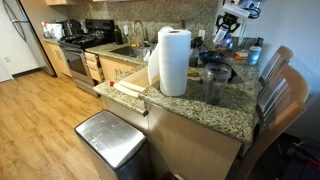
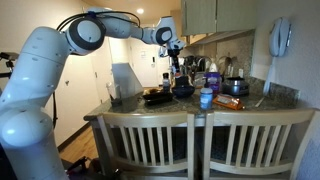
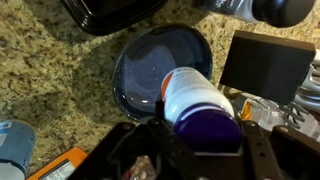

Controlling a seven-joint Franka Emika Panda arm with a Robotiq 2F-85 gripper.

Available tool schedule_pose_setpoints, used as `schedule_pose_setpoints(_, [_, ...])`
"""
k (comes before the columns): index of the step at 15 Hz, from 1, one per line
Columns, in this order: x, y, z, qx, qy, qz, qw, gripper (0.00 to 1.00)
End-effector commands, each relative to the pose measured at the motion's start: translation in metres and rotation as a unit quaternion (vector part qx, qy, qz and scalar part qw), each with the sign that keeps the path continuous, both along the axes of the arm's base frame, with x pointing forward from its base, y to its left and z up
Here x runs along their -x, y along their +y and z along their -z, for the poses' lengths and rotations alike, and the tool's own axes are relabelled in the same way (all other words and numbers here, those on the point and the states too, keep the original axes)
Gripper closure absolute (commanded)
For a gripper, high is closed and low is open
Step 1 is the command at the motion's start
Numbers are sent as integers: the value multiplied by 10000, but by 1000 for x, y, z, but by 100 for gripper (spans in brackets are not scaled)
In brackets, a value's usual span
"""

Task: Pick the white bottle and the glass bottle and put them in the bowl

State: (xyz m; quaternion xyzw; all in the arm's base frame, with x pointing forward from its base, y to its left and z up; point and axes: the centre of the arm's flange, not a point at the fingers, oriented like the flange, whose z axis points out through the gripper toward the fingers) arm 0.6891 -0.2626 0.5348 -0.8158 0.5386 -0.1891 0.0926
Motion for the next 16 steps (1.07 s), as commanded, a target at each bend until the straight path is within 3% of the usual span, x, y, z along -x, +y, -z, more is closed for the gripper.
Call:
schedule_pose_setpoints(1, [9,14,-18,123,-332,357,9987,70])
schedule_pose_setpoints(3, [17,27,-11,164,-424,581,9973,70])
schedule_pose_setpoints(6, [5,38,37,-291,55,539,9981,70])
schedule_pose_setpoints(9, [-10,32,60,-423,419,635,9962,70])
schedule_pose_setpoints(16, [-29,15,50,186,542,1256,9904,70])
